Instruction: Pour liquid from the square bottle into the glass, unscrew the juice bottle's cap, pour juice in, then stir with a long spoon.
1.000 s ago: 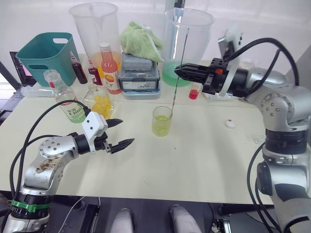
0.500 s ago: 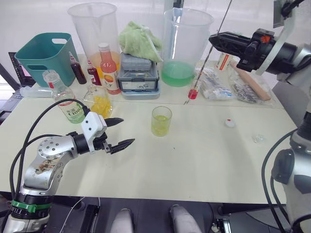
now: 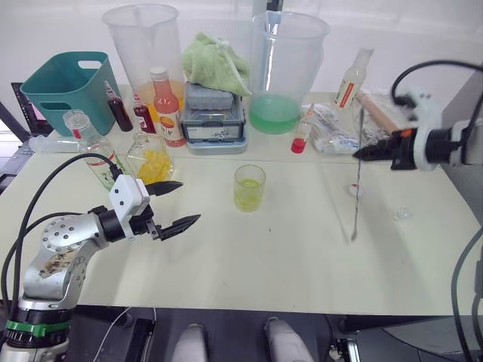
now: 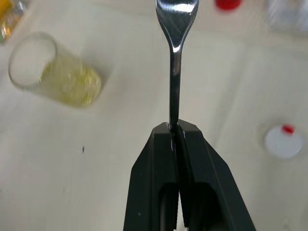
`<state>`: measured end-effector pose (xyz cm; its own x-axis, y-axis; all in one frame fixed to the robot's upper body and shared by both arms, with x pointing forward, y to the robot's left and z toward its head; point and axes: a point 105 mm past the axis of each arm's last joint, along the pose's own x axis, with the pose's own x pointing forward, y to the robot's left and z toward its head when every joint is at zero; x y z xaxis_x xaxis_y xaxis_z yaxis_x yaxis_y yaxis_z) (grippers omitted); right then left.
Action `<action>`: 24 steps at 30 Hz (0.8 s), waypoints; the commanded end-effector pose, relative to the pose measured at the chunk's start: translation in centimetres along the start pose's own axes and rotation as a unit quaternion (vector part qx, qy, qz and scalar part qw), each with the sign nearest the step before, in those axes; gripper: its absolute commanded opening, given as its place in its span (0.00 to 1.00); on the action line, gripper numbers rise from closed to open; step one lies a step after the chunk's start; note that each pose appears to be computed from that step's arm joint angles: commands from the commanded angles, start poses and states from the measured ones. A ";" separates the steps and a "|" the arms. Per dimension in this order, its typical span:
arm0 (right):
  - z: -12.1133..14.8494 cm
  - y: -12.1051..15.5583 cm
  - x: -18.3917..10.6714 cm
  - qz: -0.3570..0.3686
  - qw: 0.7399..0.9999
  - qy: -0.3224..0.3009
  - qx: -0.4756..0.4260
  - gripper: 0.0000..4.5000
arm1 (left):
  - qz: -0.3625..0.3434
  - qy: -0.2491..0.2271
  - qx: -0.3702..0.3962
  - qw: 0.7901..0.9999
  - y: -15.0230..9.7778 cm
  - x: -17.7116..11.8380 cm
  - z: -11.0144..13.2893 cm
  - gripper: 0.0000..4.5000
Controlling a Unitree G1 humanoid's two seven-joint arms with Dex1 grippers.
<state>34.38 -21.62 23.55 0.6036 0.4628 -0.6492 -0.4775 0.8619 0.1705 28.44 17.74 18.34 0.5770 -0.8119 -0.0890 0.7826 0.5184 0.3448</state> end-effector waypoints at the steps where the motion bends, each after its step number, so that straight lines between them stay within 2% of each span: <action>1: 0.2 -0.9 1.1 -0.025 1.000 0.016 0.011 0.00 | 0.012 0.006 0.033 0.999 0.2 -0.4 1.1 1.00; 3: 0.0 -1.6 2.4 -0.038 0.998 0.028 0.039 0.00 | 0.016 0.016 0.026 0.999 0.1 -0.4 0.8 1.00; 8: -1.1 -3.1 5.1 -0.082 0.995 0.056 0.022 0.00 | 0.011 0.030 0.014 0.999 -1.1 -0.6 0.2 1.00; 14: -1.9 -3.0 7.8 -0.063 0.996 0.066 0.024 0.00 | 0.011 0.043 0.006 0.999 -1.9 -0.7 0.0 1.00; 18: -2.6 -3.3 8.6 -0.056 0.995 0.073 0.032 0.00 | 0.013 0.046 0.006 0.999 -2.1 -0.9 0.0 1.00; 24: -2.8 -3.3 8.6 -0.043 0.996 0.070 0.032 0.43 | 0.029 0.073 0.023 0.997 -0.9 -1.0 -1.0 1.00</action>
<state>39.23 -20.88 14.50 0.5203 0.3392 -0.7837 -0.3754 0.9152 0.1469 27.10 18.29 16.41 0.6404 -0.7372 -0.2156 0.7548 0.5521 0.3544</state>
